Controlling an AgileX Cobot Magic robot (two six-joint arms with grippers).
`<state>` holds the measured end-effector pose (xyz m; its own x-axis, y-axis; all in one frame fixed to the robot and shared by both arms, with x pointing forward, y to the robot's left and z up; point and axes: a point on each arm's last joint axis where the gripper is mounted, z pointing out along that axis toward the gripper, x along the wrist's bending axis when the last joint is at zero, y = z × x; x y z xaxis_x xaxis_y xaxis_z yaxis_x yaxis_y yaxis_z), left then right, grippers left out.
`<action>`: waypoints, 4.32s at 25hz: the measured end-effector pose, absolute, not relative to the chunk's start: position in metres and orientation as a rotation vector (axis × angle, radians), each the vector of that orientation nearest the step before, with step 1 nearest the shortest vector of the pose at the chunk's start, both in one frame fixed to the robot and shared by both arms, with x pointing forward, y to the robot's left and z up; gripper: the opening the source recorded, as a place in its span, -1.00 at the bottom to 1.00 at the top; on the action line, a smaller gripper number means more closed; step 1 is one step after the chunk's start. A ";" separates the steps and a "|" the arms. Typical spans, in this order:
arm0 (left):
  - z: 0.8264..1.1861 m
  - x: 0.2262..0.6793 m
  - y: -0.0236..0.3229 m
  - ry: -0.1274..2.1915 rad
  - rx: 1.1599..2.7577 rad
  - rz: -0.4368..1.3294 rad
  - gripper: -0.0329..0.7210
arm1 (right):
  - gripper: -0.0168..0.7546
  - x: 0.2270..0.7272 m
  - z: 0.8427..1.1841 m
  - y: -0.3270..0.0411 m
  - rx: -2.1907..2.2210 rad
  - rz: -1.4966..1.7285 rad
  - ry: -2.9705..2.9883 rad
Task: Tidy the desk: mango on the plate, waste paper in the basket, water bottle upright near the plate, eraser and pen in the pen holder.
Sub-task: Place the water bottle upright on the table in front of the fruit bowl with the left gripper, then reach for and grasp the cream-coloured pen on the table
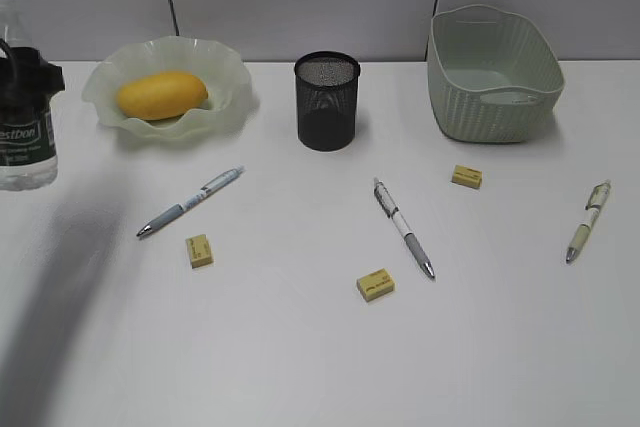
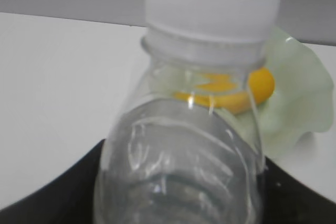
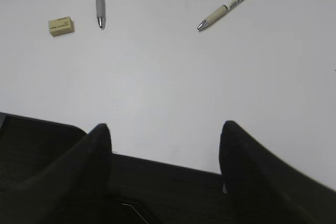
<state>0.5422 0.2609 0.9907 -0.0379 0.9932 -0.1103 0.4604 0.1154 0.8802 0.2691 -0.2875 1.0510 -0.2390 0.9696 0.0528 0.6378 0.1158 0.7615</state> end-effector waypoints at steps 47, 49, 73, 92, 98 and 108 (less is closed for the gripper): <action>0.876 0.571 0.247 1.453 1.313 0.948 0.71 | 0.36 0.269 1.051 -0.287 1.555 0.945 1.935; 0.873 0.567 0.247 1.451 1.332 0.940 0.73 | 0.36 0.269 1.051 -0.287 1.555 0.945 1.935; 0.975 0.488 0.250 1.682 1.853 0.551 0.65 | 0.36 0.269 1.051 -0.288 1.555 0.945 1.935; 1.059 0.385 0.271 1.812 2.318 0.239 0.48 | 0.36 0.269 1.051 -0.288 1.555 0.945 1.935; 1.058 0.334 0.281 1.702 2.177 0.401 0.48 | 0.36 0.269 1.051 -0.288 1.555 0.944 1.935; 1.059 0.273 0.293 1.479 1.897 0.685 0.48 | 0.36 0.269 1.051 -0.288 1.555 0.945 1.935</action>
<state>0.2731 0.2933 1.0586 0.2349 0.9718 0.0207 0.6441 -0.1716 0.7454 0.2692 -0.2875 1.0510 -0.2386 0.9697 0.0528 0.6377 0.1154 0.7616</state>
